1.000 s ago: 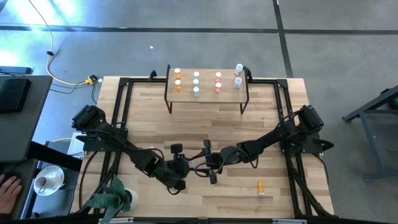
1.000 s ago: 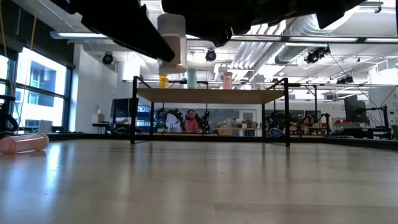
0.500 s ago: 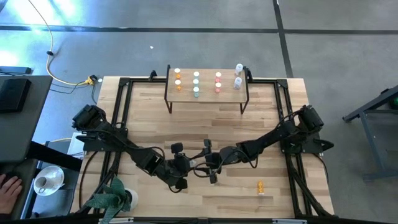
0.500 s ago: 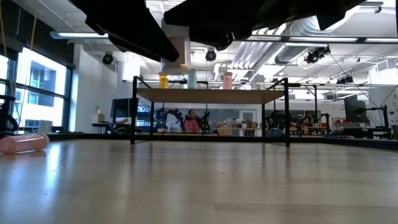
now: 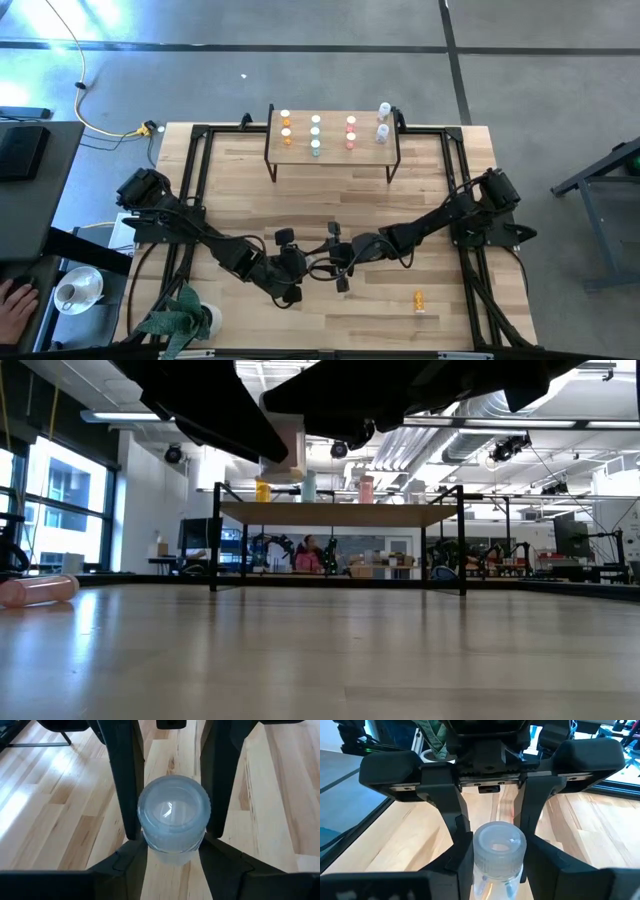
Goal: Pick and place medicine bottles onto shelf by color
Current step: Put the white pill bottle on the shelf
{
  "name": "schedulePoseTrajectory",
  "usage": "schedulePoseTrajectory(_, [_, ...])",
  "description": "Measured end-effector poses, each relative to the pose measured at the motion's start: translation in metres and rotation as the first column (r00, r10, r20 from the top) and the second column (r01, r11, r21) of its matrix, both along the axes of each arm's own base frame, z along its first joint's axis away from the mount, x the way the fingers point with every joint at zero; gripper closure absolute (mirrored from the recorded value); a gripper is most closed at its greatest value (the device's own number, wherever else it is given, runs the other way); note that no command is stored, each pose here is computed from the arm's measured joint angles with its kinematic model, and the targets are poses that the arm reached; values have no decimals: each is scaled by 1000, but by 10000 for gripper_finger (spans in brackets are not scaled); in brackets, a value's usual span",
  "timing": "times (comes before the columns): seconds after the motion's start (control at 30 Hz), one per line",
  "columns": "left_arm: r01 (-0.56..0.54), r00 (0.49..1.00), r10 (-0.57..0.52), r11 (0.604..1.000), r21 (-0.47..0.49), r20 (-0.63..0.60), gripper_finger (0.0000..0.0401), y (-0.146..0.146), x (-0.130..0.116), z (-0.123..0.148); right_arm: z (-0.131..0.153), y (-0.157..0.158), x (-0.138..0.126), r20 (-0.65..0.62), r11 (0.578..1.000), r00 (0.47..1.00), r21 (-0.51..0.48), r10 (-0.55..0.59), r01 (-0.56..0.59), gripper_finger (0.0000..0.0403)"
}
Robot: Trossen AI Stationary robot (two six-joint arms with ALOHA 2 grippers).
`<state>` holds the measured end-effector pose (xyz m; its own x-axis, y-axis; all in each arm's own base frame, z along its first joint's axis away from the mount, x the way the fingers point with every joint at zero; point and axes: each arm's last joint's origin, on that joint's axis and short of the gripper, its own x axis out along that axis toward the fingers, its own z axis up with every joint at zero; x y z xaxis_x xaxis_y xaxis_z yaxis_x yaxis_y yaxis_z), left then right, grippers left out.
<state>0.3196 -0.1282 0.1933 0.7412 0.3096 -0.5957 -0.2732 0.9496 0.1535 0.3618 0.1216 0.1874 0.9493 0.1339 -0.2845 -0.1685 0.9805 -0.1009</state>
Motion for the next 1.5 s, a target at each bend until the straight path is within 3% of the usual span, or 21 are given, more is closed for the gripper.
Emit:
schedulePoseTrajectory(0.37, [0, 1000, 0, 1000, 2, -3, 172, 1, -2, 2, 7, -2, -3, -3, 999, 999, -21, -44, 44, 276])
schedulePoseTrajectory(0.63, [1, 1000, -1, 1000, -25, -3, 167, 7, -16, 26, 51, -12, -24, 40, 987, 989, -62, -144, 146, 276])
schedulePoseTrajectory(0.9, [0, 1000, 1, 997, 71, -17, 168, 14, -24, 38, 112, -33, -55, 212, 945, 938, -121, -275, 304, 276])
schedulePoseTrajectory(1.13, [-47, 998, 52, 992, 116, -36, 168, 27, -24, 37, 163, -60, -92, 359, 870, 835, -109, -417, 482, 276])
schedulePoseTrajectory(1.27, [-42, 996, 48, 996, 82, -76, 168, 41, -23, 24, 181, -80, -111, 395, 815, 767, -72, -506, 575, 276])
schedulePoseTrajectory(1.5, [-28, 995, 26, 999, -25, -98, 168, 64, -22, 6, 176, -119, -119, 288, 709, 679, -3, -675, 705, 276])
